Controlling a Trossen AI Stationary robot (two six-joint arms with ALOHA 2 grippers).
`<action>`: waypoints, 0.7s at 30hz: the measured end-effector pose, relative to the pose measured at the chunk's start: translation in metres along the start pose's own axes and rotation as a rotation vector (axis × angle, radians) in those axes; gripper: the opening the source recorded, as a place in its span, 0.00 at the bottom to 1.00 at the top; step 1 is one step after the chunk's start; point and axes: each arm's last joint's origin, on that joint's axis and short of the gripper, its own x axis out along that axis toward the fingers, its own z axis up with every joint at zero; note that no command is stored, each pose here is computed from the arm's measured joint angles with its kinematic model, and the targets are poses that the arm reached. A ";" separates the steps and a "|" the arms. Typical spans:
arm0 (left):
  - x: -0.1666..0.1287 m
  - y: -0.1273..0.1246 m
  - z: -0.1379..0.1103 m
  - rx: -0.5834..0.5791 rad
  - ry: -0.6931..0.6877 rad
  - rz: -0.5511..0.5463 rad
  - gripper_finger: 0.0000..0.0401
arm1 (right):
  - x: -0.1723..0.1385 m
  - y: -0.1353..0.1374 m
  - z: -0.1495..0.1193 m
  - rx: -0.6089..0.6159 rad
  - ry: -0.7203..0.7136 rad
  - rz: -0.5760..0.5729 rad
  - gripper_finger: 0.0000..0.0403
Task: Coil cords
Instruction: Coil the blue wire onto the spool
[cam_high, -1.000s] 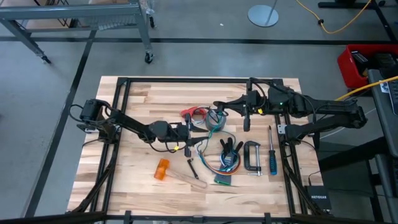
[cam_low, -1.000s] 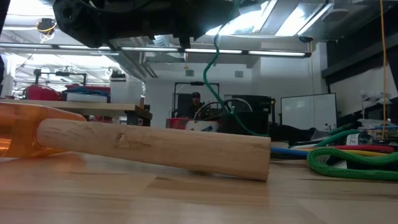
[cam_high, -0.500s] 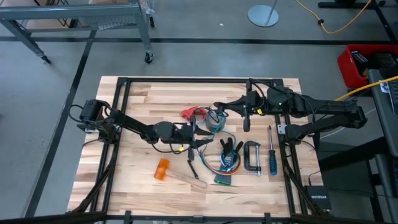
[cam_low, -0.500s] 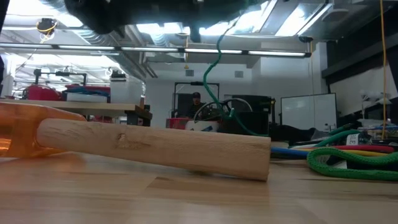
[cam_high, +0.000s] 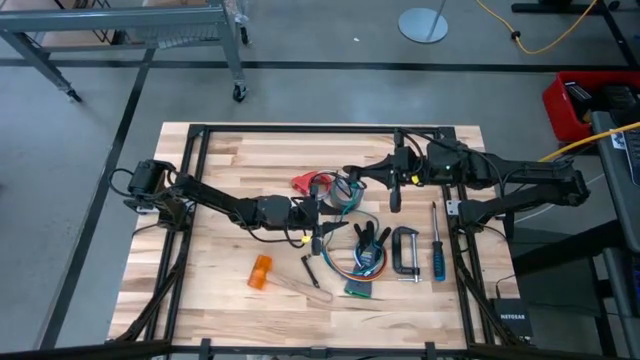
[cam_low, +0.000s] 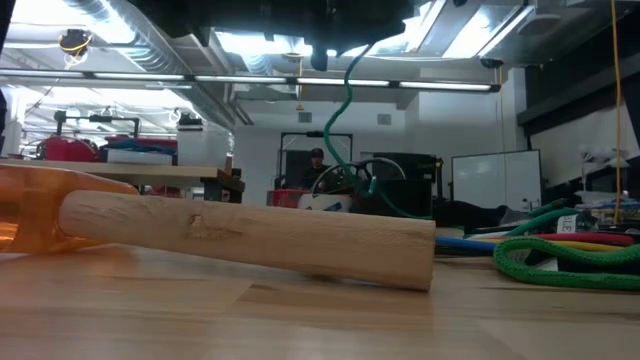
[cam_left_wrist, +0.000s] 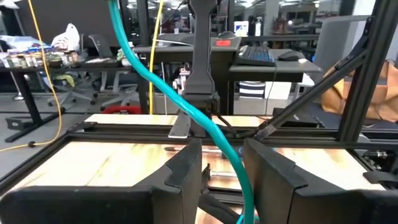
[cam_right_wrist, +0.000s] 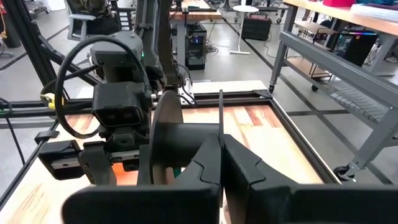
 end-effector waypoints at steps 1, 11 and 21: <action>0.000 0.000 0.000 0.003 0.001 0.000 0.28 | 0.000 0.000 0.000 0.000 0.004 0.000 0.01; 0.000 0.000 -0.005 0.030 0.049 0.000 0.11 | 0.000 0.000 -0.001 0.001 0.012 0.000 0.01; -0.002 0.006 -0.019 0.042 0.201 0.111 0.01 | -0.001 0.002 -0.014 0.050 0.147 0.053 0.01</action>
